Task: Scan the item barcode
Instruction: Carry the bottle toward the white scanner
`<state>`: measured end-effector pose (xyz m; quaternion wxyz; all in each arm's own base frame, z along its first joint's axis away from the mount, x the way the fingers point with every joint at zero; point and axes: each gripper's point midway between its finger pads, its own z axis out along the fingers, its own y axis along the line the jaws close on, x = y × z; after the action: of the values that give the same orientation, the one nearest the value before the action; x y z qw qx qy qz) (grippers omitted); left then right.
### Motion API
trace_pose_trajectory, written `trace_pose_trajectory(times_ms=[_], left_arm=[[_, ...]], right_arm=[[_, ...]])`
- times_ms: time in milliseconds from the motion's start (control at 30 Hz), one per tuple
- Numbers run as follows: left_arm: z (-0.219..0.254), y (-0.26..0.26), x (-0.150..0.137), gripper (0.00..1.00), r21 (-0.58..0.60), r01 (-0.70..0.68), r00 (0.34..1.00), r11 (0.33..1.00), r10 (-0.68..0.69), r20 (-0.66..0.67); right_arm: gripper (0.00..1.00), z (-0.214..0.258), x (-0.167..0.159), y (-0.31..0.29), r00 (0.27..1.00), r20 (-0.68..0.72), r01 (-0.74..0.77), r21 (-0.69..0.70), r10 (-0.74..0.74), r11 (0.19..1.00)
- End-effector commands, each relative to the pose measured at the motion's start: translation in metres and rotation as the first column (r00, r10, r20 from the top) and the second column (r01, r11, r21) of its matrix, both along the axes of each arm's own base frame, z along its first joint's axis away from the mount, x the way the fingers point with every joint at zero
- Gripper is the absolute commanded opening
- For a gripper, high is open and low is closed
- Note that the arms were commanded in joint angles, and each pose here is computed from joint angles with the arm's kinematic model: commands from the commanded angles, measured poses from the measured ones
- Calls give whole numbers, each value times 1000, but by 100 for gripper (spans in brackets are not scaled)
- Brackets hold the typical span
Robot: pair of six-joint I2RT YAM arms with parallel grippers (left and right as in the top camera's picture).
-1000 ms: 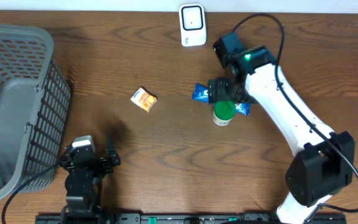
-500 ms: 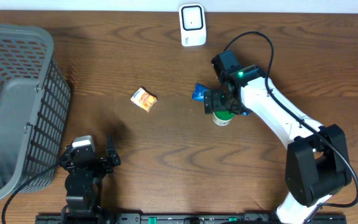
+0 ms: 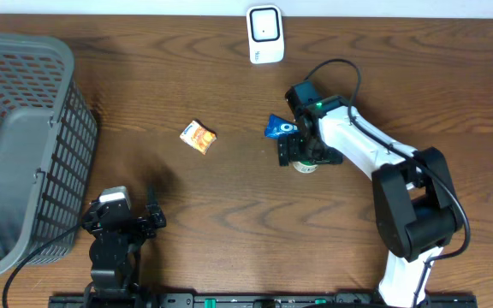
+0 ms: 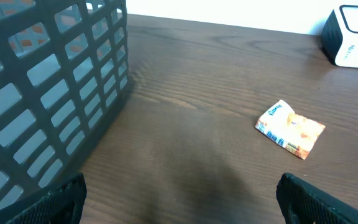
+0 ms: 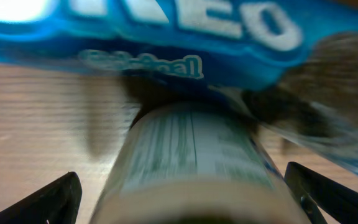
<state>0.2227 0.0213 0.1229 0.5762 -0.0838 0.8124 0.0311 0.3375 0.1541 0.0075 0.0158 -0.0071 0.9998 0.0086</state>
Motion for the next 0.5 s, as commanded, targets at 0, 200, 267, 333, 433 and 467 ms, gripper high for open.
trace_pose_trajectory(times_ms=[0, 200, 267, 333, 433, 467], left_arm=[[-13, -3, -2, 98, -10, 12, 999, 1000, -13, -42], [-13, -3, -2, 98, -10, 12, 999, 1000, -12, -42], [-13, -3, -2, 98, -10, 12, 999, 1000, -13, -42], [-13, -3, -2, 98, -10, 12, 999, 1000, -12, -42], [-13, -3, -2, 98, -10, 12, 999, 1000, -13, -42], [-13, -3, -2, 98, -10, 12, 999, 1000, -13, -42]], right_arm=[[90, -8, -4, 2, 998, -21, 52, -1, -52, 999], [59, -8, -3, 1, 995, -21, 102, -4, -102, 995], [51, -8, -3, 1, 995, -22, 102, -4, -102, 995], [47, -6, -5, 1, 994, -31, 102, -2, -102, 995], [44, 7, -3, 5, 993, -51, 106, 13, -106, 994], [43, 14, -2, 6, 992, -61, 109, 22, -108, 994]])
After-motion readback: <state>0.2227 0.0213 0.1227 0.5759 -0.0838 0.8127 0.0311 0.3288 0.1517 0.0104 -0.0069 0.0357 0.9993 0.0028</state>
